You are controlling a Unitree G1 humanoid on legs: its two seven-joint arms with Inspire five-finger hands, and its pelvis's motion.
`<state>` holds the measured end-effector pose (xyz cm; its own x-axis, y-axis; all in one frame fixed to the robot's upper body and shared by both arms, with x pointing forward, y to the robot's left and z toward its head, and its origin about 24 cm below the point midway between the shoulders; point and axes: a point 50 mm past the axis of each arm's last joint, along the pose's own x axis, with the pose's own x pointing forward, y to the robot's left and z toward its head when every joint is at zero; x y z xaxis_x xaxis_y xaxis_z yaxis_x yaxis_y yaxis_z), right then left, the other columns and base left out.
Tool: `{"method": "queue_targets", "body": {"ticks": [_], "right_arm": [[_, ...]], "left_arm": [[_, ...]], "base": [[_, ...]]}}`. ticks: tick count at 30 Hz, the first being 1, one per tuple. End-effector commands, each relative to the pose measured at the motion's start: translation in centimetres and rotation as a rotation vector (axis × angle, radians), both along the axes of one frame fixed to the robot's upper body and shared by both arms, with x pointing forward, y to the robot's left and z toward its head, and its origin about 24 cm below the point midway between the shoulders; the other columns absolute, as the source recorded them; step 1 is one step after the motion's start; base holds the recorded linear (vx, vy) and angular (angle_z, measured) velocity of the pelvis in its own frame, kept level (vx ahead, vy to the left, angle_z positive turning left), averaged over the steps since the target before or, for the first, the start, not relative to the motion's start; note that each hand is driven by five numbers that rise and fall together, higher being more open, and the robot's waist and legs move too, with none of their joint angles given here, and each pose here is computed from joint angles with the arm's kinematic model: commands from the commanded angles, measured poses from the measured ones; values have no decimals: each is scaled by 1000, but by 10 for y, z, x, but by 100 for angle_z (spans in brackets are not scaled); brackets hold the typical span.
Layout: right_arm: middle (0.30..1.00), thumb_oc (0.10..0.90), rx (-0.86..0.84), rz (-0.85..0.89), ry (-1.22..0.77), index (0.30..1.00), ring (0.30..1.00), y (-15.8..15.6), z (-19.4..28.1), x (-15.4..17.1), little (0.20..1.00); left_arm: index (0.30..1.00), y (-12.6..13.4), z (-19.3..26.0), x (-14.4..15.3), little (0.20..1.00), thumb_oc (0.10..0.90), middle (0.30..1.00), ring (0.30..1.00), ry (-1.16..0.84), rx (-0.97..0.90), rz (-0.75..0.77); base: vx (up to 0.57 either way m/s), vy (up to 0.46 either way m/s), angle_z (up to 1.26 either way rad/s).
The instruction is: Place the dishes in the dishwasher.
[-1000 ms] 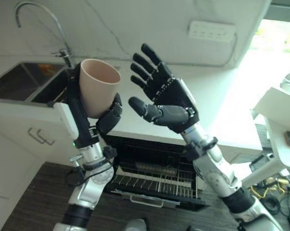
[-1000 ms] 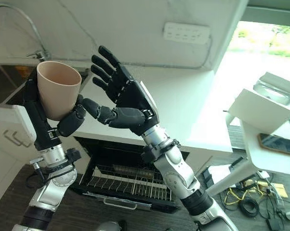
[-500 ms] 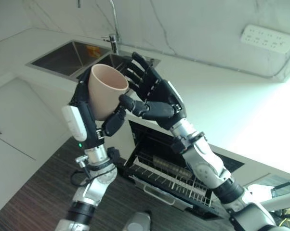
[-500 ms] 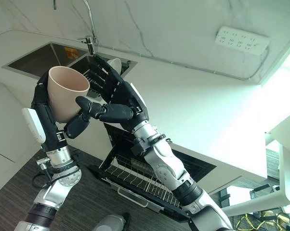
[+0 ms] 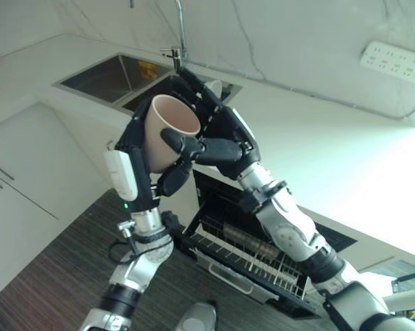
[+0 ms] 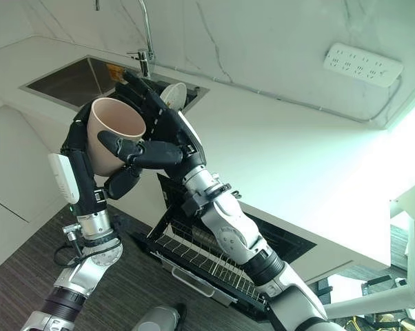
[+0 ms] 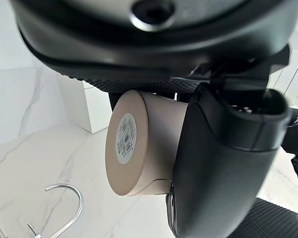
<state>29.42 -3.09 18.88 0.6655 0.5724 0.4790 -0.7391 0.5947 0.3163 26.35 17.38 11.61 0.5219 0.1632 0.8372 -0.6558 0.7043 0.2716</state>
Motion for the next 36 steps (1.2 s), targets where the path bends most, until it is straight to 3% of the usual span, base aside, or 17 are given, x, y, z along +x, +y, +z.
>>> {"method": "queue_targets", "body": {"ticks": [1,13,18,36], "right_arm": [[900,800,42,162,-165,900,900,28,45,-11,900],[900,800,2,180,-97,900,900,40,29,-3,900],[900,800,-55,176,-96,900,900,41,20,-1,900],[900,800,-123,211,-102,900,900,48,11,0,900]], "left_arm": [[300,-26,51,8,300,400,300,300,-252,56,-161],[300,-33,52,14,300,400,300,300,-242,72,-178],[300,-43,54,19,300,400,300,300,-162,129,-290],[300,-47,63,26,300,400,300,300,-159,128,-299]], "base": [[-51,-29,10],[-6,-4,1],[0,0,0],[0,0,0]]}}
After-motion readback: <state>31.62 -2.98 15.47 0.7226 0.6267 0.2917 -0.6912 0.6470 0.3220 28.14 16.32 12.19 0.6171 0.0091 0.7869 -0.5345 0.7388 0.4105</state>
